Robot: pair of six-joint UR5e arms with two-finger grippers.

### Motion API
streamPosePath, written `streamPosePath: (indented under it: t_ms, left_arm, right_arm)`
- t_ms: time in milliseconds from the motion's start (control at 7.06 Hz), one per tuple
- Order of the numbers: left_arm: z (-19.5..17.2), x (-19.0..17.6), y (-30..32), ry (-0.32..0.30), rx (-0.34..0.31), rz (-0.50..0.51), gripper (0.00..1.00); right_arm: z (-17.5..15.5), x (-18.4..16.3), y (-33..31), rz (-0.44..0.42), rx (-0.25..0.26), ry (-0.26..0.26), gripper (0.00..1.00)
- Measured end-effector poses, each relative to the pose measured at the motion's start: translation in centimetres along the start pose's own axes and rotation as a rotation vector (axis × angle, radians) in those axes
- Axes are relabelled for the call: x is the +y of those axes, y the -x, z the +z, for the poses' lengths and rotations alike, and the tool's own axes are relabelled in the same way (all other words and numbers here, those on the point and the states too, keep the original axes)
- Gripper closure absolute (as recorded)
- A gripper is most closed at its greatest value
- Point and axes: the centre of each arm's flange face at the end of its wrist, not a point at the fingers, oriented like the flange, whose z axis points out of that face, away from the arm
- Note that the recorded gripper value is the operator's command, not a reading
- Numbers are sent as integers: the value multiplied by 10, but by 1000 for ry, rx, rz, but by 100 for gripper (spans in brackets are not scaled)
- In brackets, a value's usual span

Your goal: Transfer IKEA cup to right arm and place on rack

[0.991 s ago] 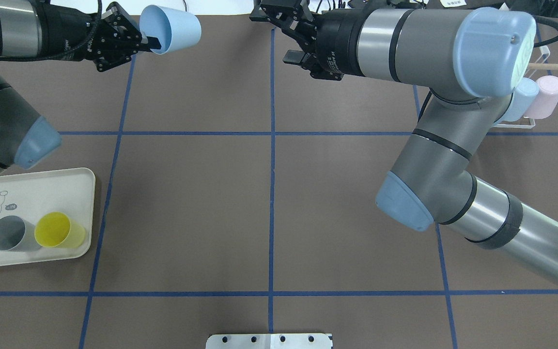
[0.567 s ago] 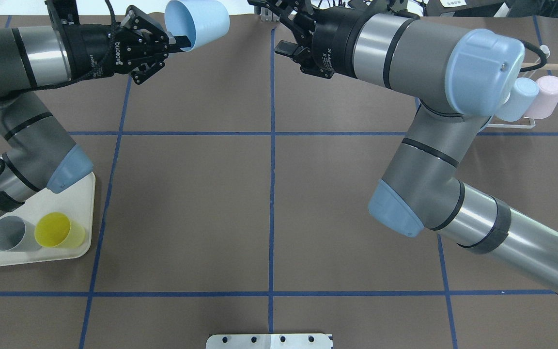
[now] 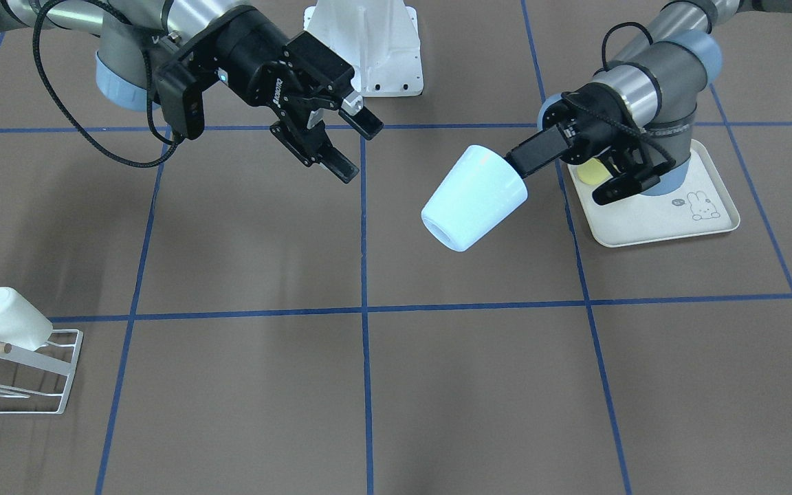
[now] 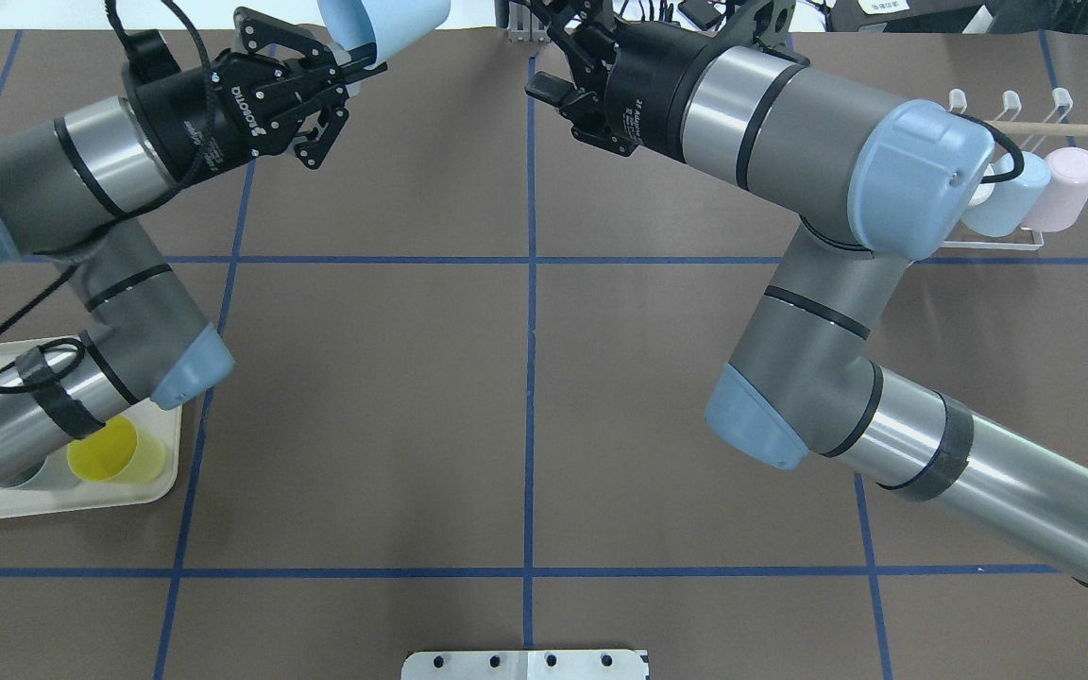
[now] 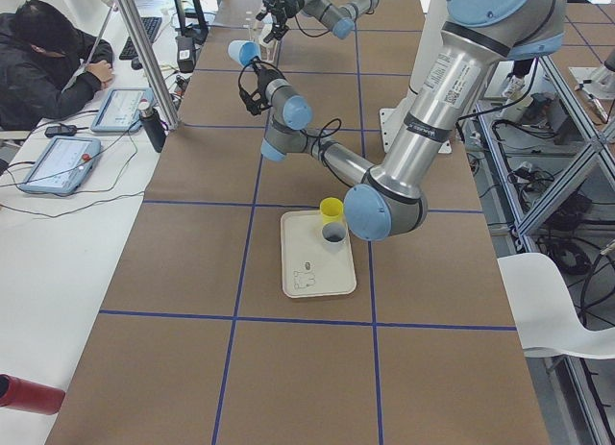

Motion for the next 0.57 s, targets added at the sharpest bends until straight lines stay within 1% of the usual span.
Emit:
streamPosePath:
  t_ms: [142, 283, 567]
  left_arm:
    - [9, 16, 16, 22, 47, -40, 100]
    - [13, 27, 27, 38, 69, -64, 100]
    - [16, 39, 37, 59, 78, -84, 100]
  right_arm:
    - [0, 2, -1, 20, -15, 1, 0]
    - [1, 3, -4, 35, -24, 2, 0]
    - [6, 1, -12, 43, -19, -1, 0]
